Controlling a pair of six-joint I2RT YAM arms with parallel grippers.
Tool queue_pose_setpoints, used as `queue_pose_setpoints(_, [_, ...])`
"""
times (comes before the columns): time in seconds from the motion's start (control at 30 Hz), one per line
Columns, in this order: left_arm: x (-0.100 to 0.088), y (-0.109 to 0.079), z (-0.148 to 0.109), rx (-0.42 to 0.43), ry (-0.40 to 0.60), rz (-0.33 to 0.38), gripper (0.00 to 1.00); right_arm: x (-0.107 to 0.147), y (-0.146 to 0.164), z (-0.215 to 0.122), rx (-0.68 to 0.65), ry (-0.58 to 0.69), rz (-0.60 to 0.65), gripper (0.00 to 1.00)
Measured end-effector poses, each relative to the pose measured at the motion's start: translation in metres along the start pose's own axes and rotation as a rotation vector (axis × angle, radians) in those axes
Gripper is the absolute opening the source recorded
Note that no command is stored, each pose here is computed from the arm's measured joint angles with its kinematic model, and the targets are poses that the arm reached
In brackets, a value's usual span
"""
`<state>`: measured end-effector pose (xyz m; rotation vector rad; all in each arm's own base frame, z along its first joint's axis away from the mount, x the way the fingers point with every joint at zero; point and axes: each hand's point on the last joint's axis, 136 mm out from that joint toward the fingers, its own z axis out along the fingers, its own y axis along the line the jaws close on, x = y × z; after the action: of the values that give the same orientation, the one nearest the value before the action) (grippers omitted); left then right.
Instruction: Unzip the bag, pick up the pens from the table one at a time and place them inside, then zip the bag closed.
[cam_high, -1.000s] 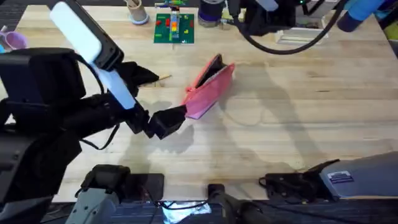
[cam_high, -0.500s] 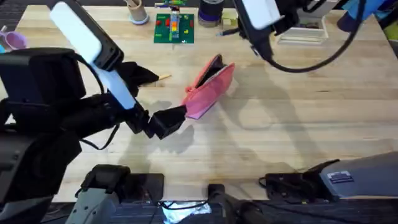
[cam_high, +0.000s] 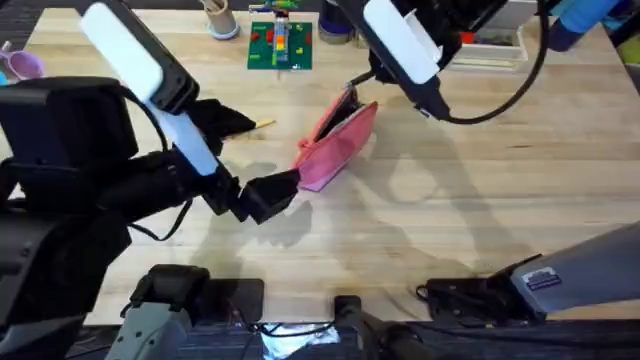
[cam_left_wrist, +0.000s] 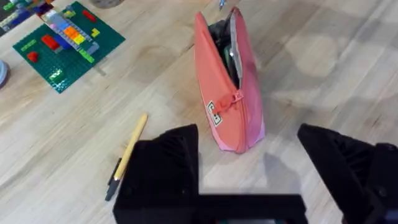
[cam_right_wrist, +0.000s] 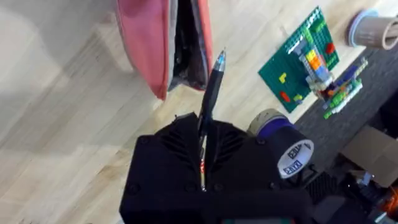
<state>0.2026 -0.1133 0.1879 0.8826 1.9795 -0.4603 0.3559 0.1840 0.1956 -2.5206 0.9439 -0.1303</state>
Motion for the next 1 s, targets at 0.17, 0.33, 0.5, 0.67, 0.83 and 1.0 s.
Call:
queue_pose_setpoints(0.17, [0.0, 0.0, 0.0, 0.0, 0.0, 0.0, 0.993, -0.001, 0.001, 0.008, -0.017, -0.01, -0.008, 0.033])
queue_pose_setpoints(0.33, [0.0, 0.0, 0.0, 0.0, 0.0, 0.0, 0.993, 0.0, 0.004, 0.018, -0.042, -0.023, -0.005, 0.033])
queue_pose_setpoints(0.5, [0.0, 0.0, 0.0, 0.0, 0.0, 0.0, 0.992, -0.001, 0.009, 0.035, -0.082, -0.045, 0.0, 0.033])
queue_pose_setpoints(0.67, [0.0, 0.0, 0.0, 0.0, 0.0, 0.0, 0.993, -0.003, 0.014, 0.055, -0.126, -0.07, 0.0, 0.033])
queue_pose_setpoints(0.83, [0.0, 0.0, 0.0, 0.0, 0.0, 0.0, 0.993, -0.007, 0.016, 0.067, -0.152, -0.086, -0.006, 0.032])
queue_pose_setpoints(1.0, [0.0, 0.0, 0.0, 0.0, 0.0, 0.0, 0.993, -0.015, 0.015, 0.074, -0.165, -0.098, -0.023, 0.033])
